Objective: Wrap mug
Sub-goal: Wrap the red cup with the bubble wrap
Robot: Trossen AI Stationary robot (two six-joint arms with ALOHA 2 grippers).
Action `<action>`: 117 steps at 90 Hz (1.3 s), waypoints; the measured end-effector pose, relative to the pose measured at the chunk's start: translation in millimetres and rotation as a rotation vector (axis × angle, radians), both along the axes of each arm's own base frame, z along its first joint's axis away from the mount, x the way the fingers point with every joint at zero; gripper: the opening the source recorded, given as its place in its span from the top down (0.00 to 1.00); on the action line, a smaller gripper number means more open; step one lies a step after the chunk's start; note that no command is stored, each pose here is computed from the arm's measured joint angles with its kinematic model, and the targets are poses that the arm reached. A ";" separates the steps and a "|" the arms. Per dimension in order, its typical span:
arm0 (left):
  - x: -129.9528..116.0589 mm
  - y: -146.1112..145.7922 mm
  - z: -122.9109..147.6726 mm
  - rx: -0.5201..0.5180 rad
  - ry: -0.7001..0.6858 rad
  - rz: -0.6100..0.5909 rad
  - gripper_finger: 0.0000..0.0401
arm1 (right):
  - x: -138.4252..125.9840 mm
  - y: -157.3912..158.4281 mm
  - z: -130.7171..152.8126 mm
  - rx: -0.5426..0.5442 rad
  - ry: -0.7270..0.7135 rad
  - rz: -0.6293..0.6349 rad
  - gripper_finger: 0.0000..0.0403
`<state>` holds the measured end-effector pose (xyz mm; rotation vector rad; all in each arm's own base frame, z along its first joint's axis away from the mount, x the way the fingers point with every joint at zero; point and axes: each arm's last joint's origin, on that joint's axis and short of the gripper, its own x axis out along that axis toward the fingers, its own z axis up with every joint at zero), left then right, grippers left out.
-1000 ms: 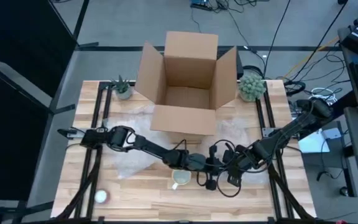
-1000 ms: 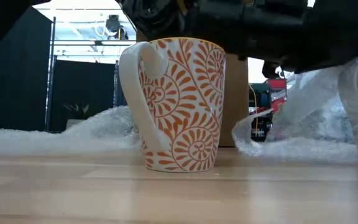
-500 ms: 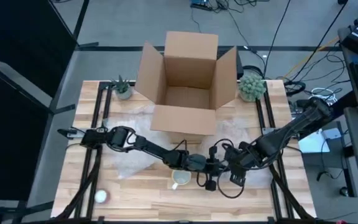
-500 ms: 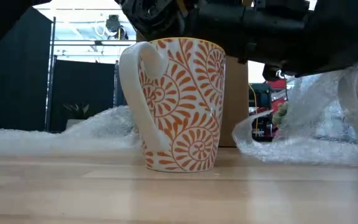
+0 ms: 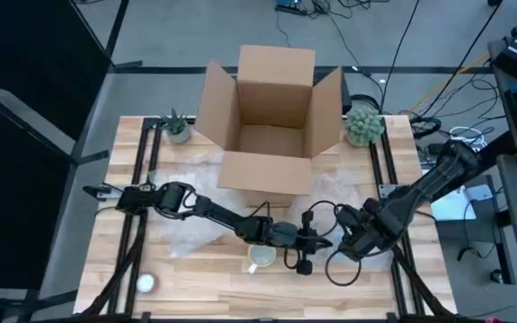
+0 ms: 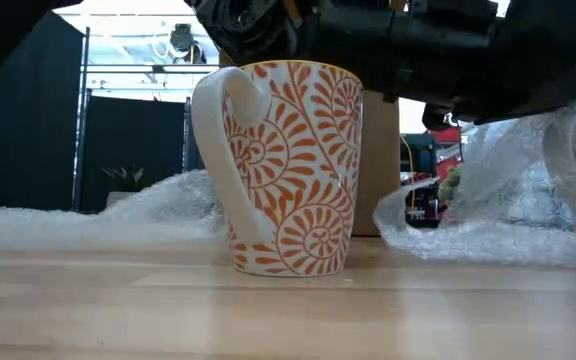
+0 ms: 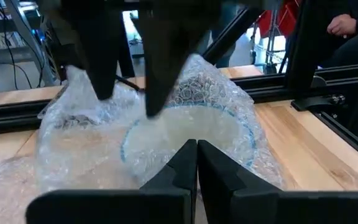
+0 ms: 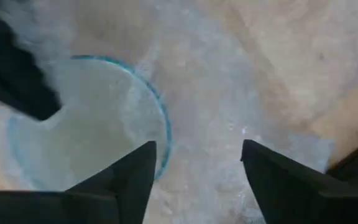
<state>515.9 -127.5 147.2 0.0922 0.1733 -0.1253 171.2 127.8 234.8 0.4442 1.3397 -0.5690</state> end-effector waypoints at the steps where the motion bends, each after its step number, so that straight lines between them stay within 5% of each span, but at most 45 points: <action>1: 0.0 0.0 0.0 0.000 0.000 0.000 1.00 | 0.1 0.0 -1.7 0.002 -0.003 -0.001 0.41; 41: -0.7 -1.5 3.0 -0.001 -0.010 0.001 1.00 | 0.6 -3.7 -45.1 0.022 -0.045 -0.089 0.45; 62: -9.3 -2.5 36.2 0.013 0.018 -0.006 1.00 | 0.7 -3.6 -46.0 0.025 -0.042 -0.084 0.45; 77: -26.2 -3.9 59.2 0.056 0.190 -0.010 1.00 | 1.5 -2.8 -46.1 0.034 -0.046 -0.076 0.46; 95: -41.6 -3.4 46.1 0.137 0.417 0.076 1.00 | 1.7 -2.6 -46.2 0.034 -0.046 -0.056 0.46; 108: -26.3 -0.7 25.3 0.091 0.323 0.084 1.00 | 2.2 -2.3 -46.2 0.033 -0.052 -0.049 0.46; 117: -17.1 -0.8 34.1 0.037 0.158 0.070 1.00 | 2.2 -2.3 -46.2 0.024 -0.059 -0.048 0.46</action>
